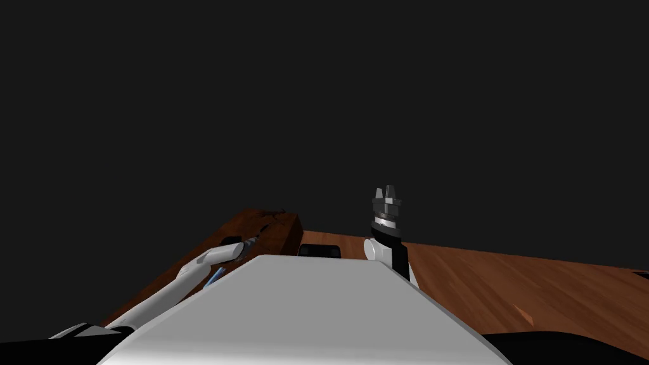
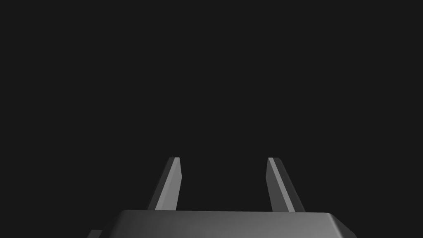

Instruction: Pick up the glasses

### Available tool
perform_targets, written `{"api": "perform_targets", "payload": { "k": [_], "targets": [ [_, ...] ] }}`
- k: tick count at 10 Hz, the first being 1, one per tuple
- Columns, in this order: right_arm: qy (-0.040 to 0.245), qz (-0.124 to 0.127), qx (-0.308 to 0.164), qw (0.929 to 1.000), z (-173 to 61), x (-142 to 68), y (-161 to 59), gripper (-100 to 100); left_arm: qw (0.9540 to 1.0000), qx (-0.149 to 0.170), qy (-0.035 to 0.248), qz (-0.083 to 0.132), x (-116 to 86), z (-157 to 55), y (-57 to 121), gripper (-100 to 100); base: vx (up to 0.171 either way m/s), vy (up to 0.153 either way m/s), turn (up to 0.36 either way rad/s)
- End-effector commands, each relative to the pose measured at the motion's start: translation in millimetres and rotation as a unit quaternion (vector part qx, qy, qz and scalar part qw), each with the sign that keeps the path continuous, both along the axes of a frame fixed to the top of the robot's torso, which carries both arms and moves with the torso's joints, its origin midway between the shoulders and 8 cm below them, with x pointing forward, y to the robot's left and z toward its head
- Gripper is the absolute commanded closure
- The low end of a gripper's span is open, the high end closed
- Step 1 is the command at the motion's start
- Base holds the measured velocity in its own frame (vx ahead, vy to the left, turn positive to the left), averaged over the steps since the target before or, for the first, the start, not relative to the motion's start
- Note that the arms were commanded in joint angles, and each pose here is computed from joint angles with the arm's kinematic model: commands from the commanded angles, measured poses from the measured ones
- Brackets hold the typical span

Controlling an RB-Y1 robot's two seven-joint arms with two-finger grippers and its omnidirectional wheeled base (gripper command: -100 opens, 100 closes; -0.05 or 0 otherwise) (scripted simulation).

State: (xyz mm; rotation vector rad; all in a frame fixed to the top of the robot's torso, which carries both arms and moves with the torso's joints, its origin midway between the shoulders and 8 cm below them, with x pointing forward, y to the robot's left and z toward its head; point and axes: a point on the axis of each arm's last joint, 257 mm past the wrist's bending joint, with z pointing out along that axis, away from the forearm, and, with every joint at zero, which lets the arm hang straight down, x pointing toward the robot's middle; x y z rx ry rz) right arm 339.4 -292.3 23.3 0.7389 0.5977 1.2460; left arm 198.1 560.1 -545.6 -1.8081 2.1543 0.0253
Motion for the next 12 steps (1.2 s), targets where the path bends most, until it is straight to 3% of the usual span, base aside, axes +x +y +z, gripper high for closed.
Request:
{"api": "perform_targets", "payload": {
  "k": [1,9,10,11,12],
  "targets": [
    [0.000,0.000,0.000,1.0000,0.0,0.0,0.0,0,0.9994,-0.007,0.027,0.019,-22.1,-6.8,6.0,-100,0.065,0.038,-0.261],
    [0.000,0.000,0.000,1.0000,0.0,0.0,0.0,0,0.9944,-0.027,0.082,0.061,-76.1,-24.1,9.0,-100,0.030,0.013,-0.089],
    [0.000,0.000,0.000,1.0000,0.0,0.0,-0.1,0,0.9949,-0.025,0.077,0.059,-72.1,-22.3,9.7,-100,0.015,0.009,-0.012],
    [0.000,0.000,0.000,1.0000,0.0,0.0,-0.1,0,0.9949,-0.025,0.078,0.059,-73.1,-22.7,9.6,0,0.000,0.000,0.000],
    [0.000,0.000,0.000,1.0000,0.0,0.0,-0.1,0,0.9948,-0.025,0.077,0.061,-74.9,-32.6,0.5,-100,-0.006,0.046,-0.027]
  ]
}}
